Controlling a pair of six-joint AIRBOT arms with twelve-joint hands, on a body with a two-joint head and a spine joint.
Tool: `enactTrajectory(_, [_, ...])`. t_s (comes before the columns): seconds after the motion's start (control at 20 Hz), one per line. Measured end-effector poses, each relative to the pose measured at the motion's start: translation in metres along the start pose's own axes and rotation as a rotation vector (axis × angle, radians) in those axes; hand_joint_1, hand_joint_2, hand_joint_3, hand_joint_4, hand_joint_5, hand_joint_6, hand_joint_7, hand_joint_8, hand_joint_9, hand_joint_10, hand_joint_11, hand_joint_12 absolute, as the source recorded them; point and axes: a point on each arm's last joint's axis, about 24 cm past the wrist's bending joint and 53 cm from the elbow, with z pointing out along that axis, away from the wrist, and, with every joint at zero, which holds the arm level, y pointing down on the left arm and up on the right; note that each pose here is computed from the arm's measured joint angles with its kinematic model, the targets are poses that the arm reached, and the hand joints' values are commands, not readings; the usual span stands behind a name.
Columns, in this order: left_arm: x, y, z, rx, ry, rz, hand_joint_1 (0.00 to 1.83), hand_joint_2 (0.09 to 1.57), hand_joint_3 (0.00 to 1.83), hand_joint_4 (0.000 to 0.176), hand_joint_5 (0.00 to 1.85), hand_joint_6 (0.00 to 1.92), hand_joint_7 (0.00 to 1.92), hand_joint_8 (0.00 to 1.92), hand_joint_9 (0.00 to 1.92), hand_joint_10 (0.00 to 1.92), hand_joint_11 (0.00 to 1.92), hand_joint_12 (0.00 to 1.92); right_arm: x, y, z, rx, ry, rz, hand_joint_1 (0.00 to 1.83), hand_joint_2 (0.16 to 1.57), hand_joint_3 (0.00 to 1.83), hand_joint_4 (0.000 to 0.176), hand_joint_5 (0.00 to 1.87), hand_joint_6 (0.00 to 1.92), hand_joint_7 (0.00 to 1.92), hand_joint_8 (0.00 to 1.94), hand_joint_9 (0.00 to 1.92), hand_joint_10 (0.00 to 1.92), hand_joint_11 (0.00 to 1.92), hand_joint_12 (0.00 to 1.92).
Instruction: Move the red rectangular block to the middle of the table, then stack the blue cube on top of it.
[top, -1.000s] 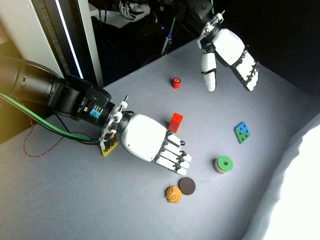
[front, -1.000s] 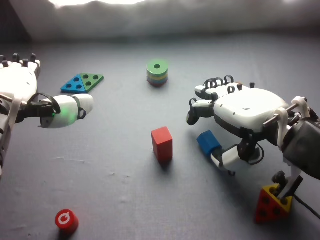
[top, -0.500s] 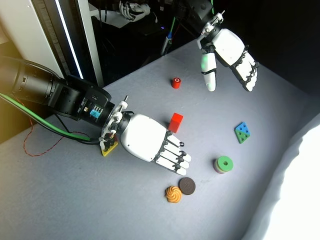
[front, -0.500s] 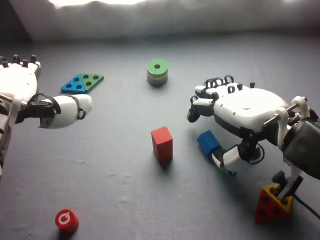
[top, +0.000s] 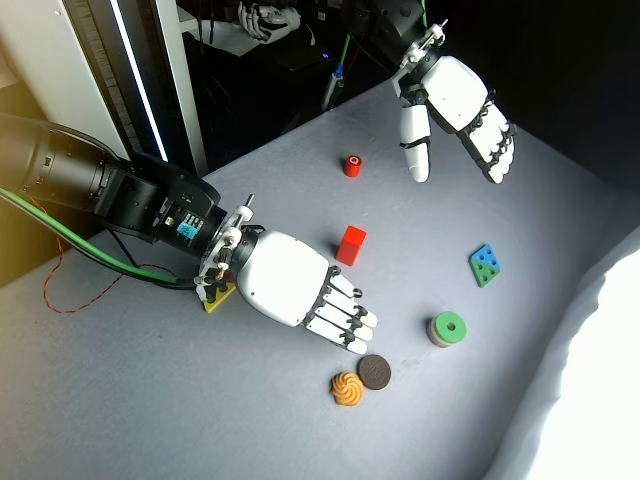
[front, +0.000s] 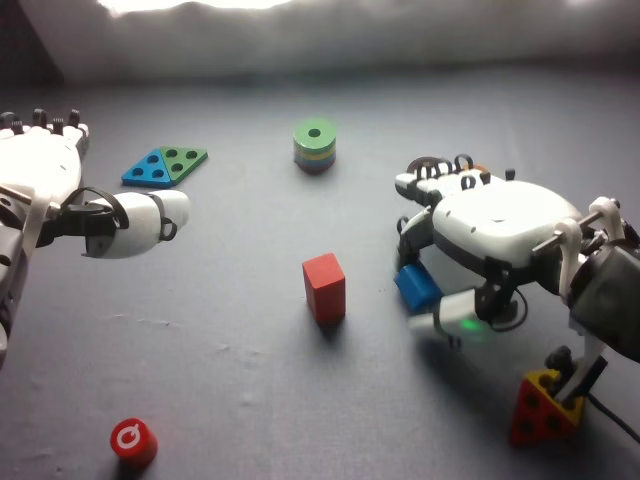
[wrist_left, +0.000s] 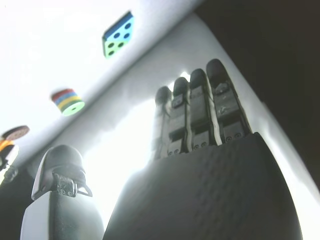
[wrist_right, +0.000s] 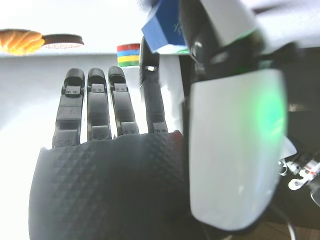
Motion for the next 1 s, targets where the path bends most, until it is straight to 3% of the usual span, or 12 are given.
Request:
enactTrajectory(0.05, [0.000,0.000,0.000,0.000,-0.001,0.000,0.03,1.09,0.00,0.000,0.15,0.00,0.16,0.00,0.12,0.00,0.00,0.37,0.000,-0.001,0.000,0.002,0.000,0.006,1.09,1.08,0.04,0.000,1.02,0.98,0.00,0.00,0.00,0.00,0.00,0.00])
enactTrajectory(0.1, [0.000,0.001,0.001,-0.004,-0.001,-0.001,0.03,1.10,0.00,0.000,0.16,0.00,0.18,0.01,0.14,0.01,0.00,0.41,0.000,-0.001,0.000,0.004,0.000,0.009,1.08,1.07,0.04,0.034,1.04,0.95,0.00,0.00,0.00,0.00,0.00,0.00])
enactTrajectory(0.15, [-0.001,0.001,0.001,-0.004,-0.002,-0.001,0.03,1.10,0.00,0.000,0.16,0.00,0.18,0.00,0.13,0.00,0.00,0.39,0.000,-0.001,0.000,0.004,0.000,0.009,1.09,1.07,0.04,0.011,1.03,0.97,0.03,0.01,0.00,0.00,0.00,0.00])
enactTrajectory(0.2, [-0.001,0.001,0.001,-0.004,-0.002,-0.001,0.03,1.10,0.00,0.000,0.16,0.00,0.18,0.00,0.13,0.00,0.00,0.39,0.000,-0.001,0.000,0.003,0.000,0.009,1.09,1.07,0.04,0.011,1.03,0.97,0.03,0.01,0.00,0.00,0.00,0.00])
enactTrajectory(0.25, [-0.001,0.001,0.001,-0.004,-0.002,-0.003,0.05,1.10,0.00,0.000,0.16,0.00,0.17,0.00,0.13,0.00,0.00,0.38,0.000,-0.001,0.000,0.003,0.000,0.008,1.07,1.07,0.05,0.059,1.03,0.98,0.09,0.02,0.00,0.00,0.00,0.00])
enactTrajectory(0.35, [-0.002,-0.001,0.001,-0.001,-0.005,-0.009,0.04,1.10,0.00,0.000,0.16,0.01,0.17,0.01,0.13,0.01,0.00,0.36,0.000,-0.001,0.000,0.003,0.000,0.008,1.07,1.08,0.05,0.064,1.02,0.99,0.08,0.02,0.00,0.00,0.00,0.00])
enactTrajectory(0.4, [-0.004,-0.002,0.001,0.003,-0.009,-0.008,0.04,1.11,0.00,0.000,0.16,0.01,0.17,0.00,0.13,0.01,0.00,0.37,0.000,-0.001,0.000,0.003,-0.001,0.008,1.08,1.07,0.04,0.029,1.03,0.97,0.07,0.01,0.00,0.00,0.00,0.00])
enactTrajectory(0.55, [-0.004,-0.002,0.001,0.002,-0.008,-0.010,0.05,1.11,0.00,0.000,0.15,0.00,0.16,0.00,0.12,0.00,0.00,0.36,0.000,-0.001,0.000,0.004,-0.001,0.008,1.09,1.07,0.04,0.002,1.04,0.96,0.07,0.01,0.00,0.00,0.00,0.00])
enactTrajectory(0.75, [-0.004,-0.003,0.001,0.001,-0.009,-0.013,0.02,1.11,0.00,0.000,0.16,0.01,0.17,0.01,0.13,0.01,0.00,0.39,-0.002,0.000,0.000,0.000,0.009,0.004,1.06,1.09,0.05,0.071,1.00,1.03,0.07,0.01,0.00,0.00,0.00,0.00])
enactTrajectory(0.8, [-0.004,-0.003,0.001,0.001,-0.009,-0.013,0.01,1.11,0.00,0.000,0.16,0.00,0.16,0.00,0.12,0.00,0.00,0.38,-0.005,0.001,0.001,-0.001,0.013,0.007,1.06,1.08,0.05,0.073,1.00,1.03,0.07,0.01,0.00,0.00,0.00,0.00])
enactTrajectory(0.9, [-0.004,-0.003,0.001,0.002,-0.009,-0.014,0.01,1.12,0.00,0.000,0.15,0.00,0.16,0.00,0.12,0.00,0.00,0.39,-0.015,0.011,0.003,-0.020,0.018,0.011,1.07,1.08,0.06,0.034,1.00,1.02,0.07,0.01,0.00,0.00,0.00,0.00])
enactTrajectory(1.0, [-0.005,-0.003,0.001,0.001,-0.010,-0.014,0.00,1.12,0.00,0.000,0.13,0.00,0.14,0.00,0.10,0.00,0.00,0.36,-0.026,0.027,0.006,-0.053,0.020,0.010,1.07,1.09,0.06,0.037,0.99,1.04,0.05,0.00,0.00,0.00,0.00,0.00])
